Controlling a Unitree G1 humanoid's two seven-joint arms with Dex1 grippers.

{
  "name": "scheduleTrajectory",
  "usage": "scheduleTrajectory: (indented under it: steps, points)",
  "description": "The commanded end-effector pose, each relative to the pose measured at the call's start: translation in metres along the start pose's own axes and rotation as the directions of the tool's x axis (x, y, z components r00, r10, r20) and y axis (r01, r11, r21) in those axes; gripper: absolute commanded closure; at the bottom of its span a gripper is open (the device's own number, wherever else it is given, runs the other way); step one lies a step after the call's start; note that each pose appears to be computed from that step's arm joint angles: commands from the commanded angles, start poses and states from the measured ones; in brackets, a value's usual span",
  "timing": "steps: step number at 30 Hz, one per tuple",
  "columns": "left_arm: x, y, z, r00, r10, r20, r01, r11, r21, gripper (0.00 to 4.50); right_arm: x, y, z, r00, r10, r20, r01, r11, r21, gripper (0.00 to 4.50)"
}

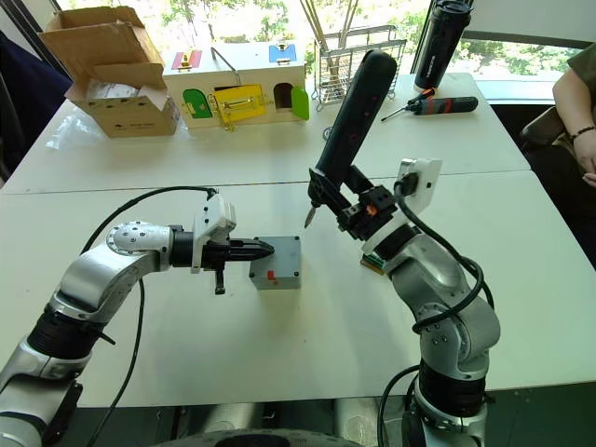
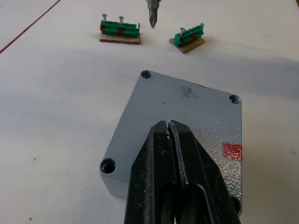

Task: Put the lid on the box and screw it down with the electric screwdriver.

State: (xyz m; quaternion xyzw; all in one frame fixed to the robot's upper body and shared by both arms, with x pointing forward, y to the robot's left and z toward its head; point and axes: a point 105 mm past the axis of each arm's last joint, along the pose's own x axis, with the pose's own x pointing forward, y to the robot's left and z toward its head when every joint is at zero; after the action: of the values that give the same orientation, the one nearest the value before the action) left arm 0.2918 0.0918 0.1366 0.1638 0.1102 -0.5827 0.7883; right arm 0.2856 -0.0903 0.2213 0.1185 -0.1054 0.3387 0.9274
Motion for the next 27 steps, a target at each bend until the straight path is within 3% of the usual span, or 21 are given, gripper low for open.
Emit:
scheduleTrajectory:
  steps: [1,27]
  points:
    - [0.004,-0.003,-0.008,0.999,-0.005,-0.036,0.006,1.0,0.017,4.5,0.002,0.016,0.014,0.995,0.06,0.073,-0.058,0.998,-0.028,2.74]
    - [0.001,-0.004,-0.014,0.998,0.003,-0.059,-0.002,1.0,0.017,4.5,0.009,0.011,-0.019,0.999,0.054,0.006,-0.053,0.997,-0.057,2.74]
